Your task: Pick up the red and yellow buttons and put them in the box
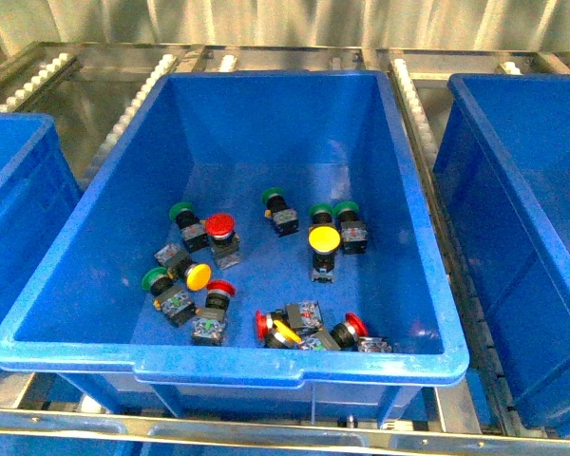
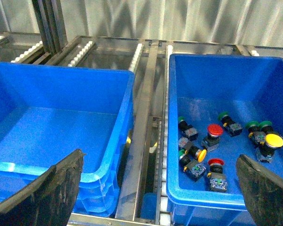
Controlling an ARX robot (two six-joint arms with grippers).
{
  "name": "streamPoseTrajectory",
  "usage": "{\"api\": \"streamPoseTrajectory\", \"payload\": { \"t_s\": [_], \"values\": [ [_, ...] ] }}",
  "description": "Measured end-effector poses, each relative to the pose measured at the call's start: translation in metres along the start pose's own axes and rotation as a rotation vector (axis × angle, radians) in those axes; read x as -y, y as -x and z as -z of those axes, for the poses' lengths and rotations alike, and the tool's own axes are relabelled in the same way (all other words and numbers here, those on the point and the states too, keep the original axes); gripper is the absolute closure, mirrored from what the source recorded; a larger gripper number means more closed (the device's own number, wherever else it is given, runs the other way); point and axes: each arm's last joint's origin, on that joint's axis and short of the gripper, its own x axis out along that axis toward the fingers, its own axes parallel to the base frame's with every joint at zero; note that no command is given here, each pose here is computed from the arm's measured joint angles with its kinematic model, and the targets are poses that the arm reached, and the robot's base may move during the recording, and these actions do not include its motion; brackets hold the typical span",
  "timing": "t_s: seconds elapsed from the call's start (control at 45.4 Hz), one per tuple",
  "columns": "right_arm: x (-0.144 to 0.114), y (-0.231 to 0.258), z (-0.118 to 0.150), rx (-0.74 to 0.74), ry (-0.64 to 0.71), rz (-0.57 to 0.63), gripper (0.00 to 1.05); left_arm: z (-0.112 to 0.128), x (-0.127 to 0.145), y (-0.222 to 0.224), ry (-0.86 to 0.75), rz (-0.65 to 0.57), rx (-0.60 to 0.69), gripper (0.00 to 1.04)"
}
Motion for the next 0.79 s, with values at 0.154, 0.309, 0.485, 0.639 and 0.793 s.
{"api": "streamPoseTrajectory", "payload": {
  "t_s": [0.154,0.309,0.485,0.639,0.793],
  "values": [
    [0.0,0.0,0.0,0.0,0.0,0.0,0.07,0.0,0.0,0.0,0.0,0.0,0.0,0.08],
    [0.0,0.0,0.0,0.0,0.0,0.0,0.07,0.0,0.0,0.0,0.0,0.0,0.0,0.08],
    [0.0,0.0,0.0,0.0,0.0,-0.001,0.07,-0.004,-0.002,-0.016,0.143,-0.158,-0.45,0.08],
    [0.0,0.0,0.0,0.0,0.0,0.0,0.07,-0.032,-0.006,-0.094,0.156,-0.097,-0.547,0.08],
    [0.0,0.0,0.0,0.0,0.0,0.0,0.07,-0.045,0.004,-0.145,0.049,0.105,-0.596,0.08]
  ]
}}
